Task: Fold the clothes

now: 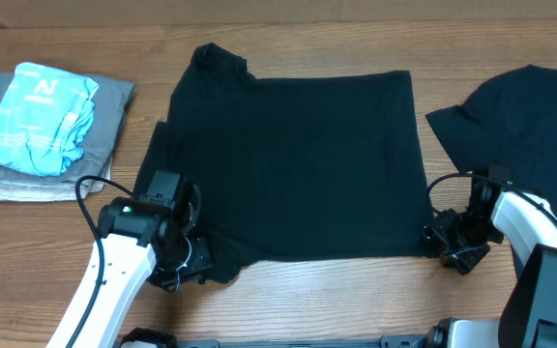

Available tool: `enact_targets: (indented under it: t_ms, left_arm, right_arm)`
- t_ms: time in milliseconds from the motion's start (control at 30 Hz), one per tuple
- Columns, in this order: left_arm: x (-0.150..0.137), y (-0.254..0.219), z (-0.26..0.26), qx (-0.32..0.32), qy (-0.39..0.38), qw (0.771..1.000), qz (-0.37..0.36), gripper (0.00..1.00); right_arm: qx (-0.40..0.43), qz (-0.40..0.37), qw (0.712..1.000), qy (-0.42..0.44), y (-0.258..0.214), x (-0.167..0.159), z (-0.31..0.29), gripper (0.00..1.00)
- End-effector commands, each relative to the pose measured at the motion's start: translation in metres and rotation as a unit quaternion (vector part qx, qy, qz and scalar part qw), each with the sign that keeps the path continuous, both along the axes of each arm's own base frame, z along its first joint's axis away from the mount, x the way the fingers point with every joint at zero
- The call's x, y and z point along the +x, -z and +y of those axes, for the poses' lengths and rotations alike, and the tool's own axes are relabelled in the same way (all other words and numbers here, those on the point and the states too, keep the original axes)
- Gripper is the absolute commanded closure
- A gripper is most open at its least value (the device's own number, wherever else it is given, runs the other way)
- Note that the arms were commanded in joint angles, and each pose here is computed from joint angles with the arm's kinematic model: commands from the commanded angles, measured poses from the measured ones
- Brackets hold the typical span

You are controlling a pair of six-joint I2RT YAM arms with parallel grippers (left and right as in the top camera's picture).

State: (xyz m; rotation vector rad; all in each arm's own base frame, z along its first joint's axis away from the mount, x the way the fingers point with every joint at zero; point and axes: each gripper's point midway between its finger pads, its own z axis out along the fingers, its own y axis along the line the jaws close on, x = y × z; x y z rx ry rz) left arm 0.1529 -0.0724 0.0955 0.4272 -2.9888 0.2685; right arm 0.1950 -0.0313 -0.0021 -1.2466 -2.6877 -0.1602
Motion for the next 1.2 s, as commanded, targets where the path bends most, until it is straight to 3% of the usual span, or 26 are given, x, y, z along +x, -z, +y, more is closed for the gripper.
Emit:
enact_targets:
  t_ms: [0, 200, 400, 533, 633, 667, 700, 1167]
  left_arm:
    - [-0.001, 0.0, 0.002, 0.002, 0.007, 1.0, -0.004, 0.96]
    - [-0.001, 0.0, 0.002, 0.002, 0.007, 1.0, -0.004, 0.96]
    - [0.0, 0.0, 0.002, 0.002, 0.007, 1.0, -0.005, 0.96]
    - [0.0, 0.0, 0.002, 0.002, 0.007, 1.0, -0.005, 0.96]
    - [0.0, 0.0, 0.002, 0.002, 0.007, 1.0, -0.005, 0.96]
    - [0.0, 0.0, 0.002, 0.002, 0.007, 1.0, -0.005, 0.96]
    - [0.0, 0.0, 0.002, 0.002, 0.007, 1.0, -0.004, 0.96]
    - [-0.023, -0.017, 0.005, -0.004, -0.025, 1.0, -0.008, 0.96]
  right_arm:
    - [0.015, -0.001, 1.0, -0.008, 0.004, -0.003, 0.004, 0.32]
    - [0.046, -0.01, 0.999, 0.001, 0.002, 0.001, 0.014, 0.34]
    - [0.044, -0.012, 0.999, 0.004, 0.004, 0.001, 0.014, 0.47]
    - [0.043, -0.015, 0.999, 0.004, 0.012, -0.003, 0.015, 0.68]
    - [0.05, -0.018, 0.999, 0.005, 0.015, -0.005, 0.019, 0.73]
    - [0.052, -0.02, 0.998, 0.003, 0.015, -0.004, 0.019, 0.8]
    - [0.054, -0.021, 0.998, 0.001, 0.014, -0.003, 0.02, 0.96]
    - [0.04, 0.021, 0.999, -0.001, -0.02, -0.003, 0.011, 0.96]
